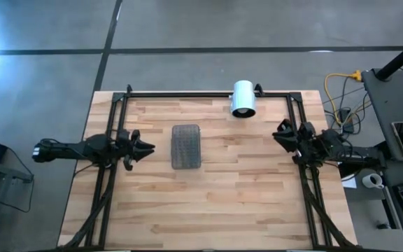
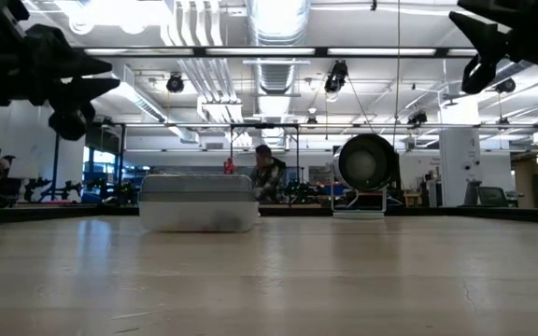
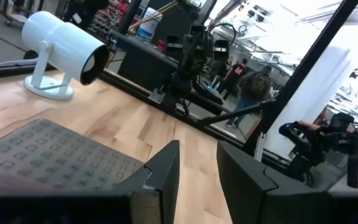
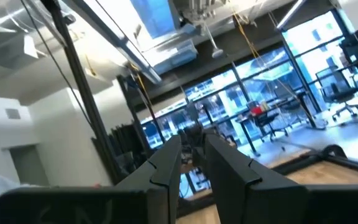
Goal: Pick & place school supplies into a supply box
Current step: Return to Home Position
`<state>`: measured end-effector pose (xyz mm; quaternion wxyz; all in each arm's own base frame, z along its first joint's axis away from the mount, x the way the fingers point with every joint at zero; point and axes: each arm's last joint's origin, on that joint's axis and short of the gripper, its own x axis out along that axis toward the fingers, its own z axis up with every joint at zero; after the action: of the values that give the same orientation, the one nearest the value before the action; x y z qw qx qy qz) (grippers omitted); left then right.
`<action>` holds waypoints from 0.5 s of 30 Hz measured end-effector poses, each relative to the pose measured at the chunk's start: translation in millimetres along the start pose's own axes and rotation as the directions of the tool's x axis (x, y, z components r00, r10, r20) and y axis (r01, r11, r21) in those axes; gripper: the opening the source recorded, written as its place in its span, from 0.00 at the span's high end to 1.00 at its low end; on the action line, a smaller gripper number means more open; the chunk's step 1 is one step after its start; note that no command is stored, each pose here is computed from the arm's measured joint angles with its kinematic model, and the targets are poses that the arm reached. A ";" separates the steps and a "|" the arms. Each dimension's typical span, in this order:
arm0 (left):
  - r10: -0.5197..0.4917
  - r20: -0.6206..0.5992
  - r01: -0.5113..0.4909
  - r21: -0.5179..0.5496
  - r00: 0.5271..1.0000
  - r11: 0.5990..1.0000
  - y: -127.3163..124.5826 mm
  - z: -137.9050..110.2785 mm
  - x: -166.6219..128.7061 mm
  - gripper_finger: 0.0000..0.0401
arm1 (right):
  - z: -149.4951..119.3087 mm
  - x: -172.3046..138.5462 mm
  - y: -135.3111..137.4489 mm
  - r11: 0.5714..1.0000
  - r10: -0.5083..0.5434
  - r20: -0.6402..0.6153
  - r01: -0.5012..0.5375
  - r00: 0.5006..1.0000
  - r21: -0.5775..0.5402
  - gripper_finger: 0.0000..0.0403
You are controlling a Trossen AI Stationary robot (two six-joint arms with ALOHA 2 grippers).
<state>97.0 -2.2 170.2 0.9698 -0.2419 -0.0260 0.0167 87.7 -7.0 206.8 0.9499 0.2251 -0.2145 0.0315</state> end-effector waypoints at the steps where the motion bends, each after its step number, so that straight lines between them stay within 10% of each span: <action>1: 0.000 0.000 0.000 0.000 1.000 1.000 0.0 0.0 0.0 0.77 | 0.4 0.0 0.2 1.000 0.002 0.005 -0.002 1.000 0.000 0.83; 15: 0.039 -0.065 -0.038 0.009 0.997 0.999 2.6 -5.6 4.8 0.77 | -3.2 0.0 5.2 0.998 0.055 -0.032 -0.054 0.998 0.030 0.83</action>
<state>102.1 -2.3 164.3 0.9706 -0.2388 0.0107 0.0276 88.2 -0.9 206.3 0.9487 0.2324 -0.2046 0.0641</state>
